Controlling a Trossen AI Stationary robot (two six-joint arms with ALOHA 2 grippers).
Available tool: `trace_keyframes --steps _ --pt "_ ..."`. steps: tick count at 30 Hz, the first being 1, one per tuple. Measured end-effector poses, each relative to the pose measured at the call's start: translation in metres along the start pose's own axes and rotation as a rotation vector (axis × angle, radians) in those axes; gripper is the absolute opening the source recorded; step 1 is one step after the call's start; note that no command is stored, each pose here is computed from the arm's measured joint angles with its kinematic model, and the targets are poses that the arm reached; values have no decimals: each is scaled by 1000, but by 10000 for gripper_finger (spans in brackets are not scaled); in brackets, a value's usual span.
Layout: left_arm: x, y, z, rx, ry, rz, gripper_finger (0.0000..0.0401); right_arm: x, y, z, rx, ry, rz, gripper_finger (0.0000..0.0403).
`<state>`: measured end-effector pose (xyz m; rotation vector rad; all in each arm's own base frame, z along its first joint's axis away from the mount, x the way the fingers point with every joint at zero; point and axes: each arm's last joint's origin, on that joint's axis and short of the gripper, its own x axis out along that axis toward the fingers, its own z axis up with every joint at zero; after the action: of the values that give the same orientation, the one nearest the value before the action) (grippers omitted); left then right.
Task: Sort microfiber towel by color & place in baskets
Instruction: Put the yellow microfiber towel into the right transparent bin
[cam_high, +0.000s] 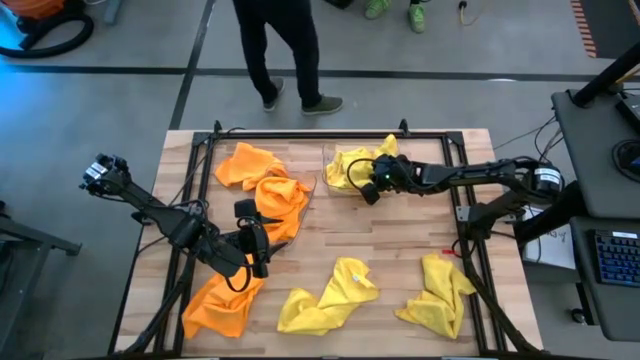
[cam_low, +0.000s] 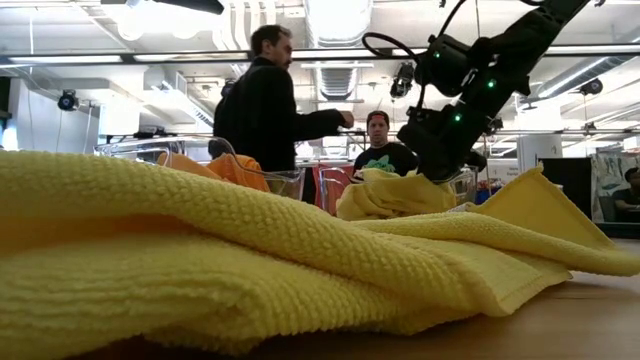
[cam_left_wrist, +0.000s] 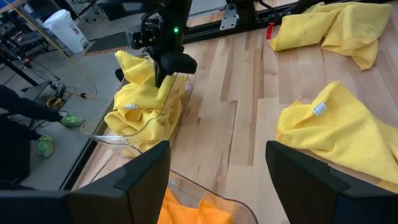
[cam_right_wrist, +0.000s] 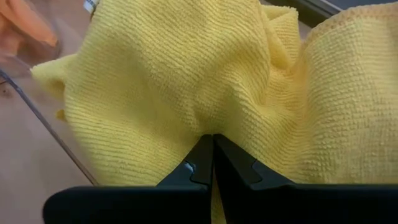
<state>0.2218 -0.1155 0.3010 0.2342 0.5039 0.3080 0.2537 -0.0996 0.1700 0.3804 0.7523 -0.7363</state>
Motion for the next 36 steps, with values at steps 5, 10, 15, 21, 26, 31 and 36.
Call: trace_keyframes --steps 5,10,15,21,26,31,36 --pt "0 0 0 0 0 0 247 -7 -1 2 21 -11 26 9" --pt "0 0 0 1 1 0 247 -18 -2 7 34 -50 43 9" --pt "0 0 0 1 1 0 247 -30 -3 12 43 -95 56 9" --pt "0 0 0 1 1 0 247 -49 -8 20 63 -170 72 9" --pt "0 0 0 1 1 0 247 -61 -21 34 95 -230 -35 9" --pt "0 0 0 1 1 0 247 -61 -35 52 123 -169 -129 9" --pt "0 0 0 1 1 0 247 -54 -40 64 119 7 -197 9"
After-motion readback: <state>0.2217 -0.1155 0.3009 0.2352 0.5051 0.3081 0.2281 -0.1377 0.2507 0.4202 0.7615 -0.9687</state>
